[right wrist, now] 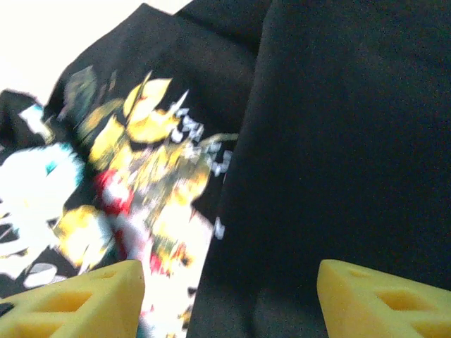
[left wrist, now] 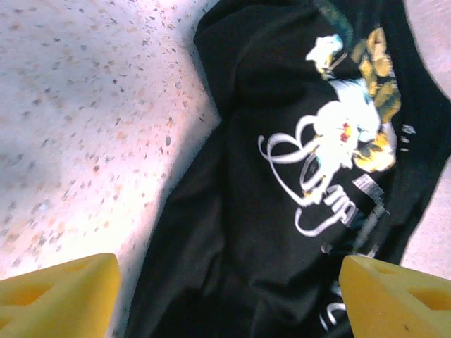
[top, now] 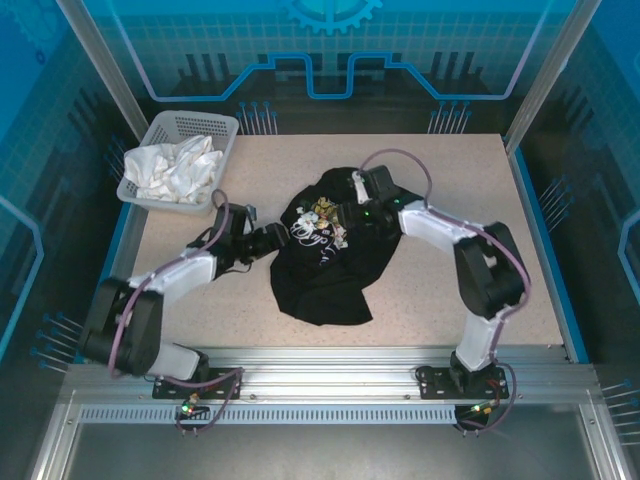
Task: Fold the inside-out t-shirt
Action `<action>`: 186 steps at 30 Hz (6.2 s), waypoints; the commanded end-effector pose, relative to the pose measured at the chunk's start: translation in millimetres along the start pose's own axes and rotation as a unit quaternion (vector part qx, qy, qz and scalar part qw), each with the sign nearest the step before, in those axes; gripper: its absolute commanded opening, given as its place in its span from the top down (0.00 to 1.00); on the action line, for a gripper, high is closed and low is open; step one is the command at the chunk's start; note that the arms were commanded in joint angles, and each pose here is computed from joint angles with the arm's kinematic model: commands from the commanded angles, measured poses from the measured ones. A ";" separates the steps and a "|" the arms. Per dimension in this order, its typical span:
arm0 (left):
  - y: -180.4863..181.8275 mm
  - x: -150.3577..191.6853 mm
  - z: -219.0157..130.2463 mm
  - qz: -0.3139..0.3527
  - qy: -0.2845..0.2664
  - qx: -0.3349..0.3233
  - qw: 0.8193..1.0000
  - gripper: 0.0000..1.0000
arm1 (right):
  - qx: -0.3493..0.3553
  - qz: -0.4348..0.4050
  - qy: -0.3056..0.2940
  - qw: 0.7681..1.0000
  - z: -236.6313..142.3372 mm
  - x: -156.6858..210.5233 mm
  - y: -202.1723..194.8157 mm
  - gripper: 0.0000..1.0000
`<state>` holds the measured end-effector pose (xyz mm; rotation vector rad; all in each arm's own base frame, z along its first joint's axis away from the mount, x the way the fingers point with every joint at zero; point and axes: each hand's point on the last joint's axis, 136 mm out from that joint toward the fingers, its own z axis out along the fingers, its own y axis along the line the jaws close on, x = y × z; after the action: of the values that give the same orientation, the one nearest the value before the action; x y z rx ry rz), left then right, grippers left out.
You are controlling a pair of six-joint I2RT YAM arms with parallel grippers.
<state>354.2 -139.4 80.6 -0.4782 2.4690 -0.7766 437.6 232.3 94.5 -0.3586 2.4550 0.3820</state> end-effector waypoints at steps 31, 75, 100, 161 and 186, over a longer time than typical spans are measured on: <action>-275.9 1.6 -138.6 0.379 -0.114 0.283 0.873 0.88 | 0.062 0.016 -0.205 0.977 -202.3 -25.7 -51.5 0.87; -31.7 131.0 -11.1 0.134 0.093 0.017 0.986 0.23 | -0.041 -0.156 0.033 0.986 -70.4 64.5 63.0 0.86; -126.7 94.3 -79.4 0.266 0.015 0.141 0.954 1.00 | -0.120 -0.017 -0.088 0.989 -190.8 0.9 10.9 0.99; -179.5 98.2 -68.0 0.263 0.127 0.208 0.933 1.00 | 0.026 0.019 -0.084 0.996 -175.5 47.6 -65.6 0.94; -215.2 59.9 -149.7 0.183 0.125 0.356 0.908 1.00 | -0.026 -0.125 -0.131 0.983 -197.3 39.0 6.7 0.43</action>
<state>257.8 -267.3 274.3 0.3273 2.2371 -1.4878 326.4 132.2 195.5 -0.4203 2.2756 0.2575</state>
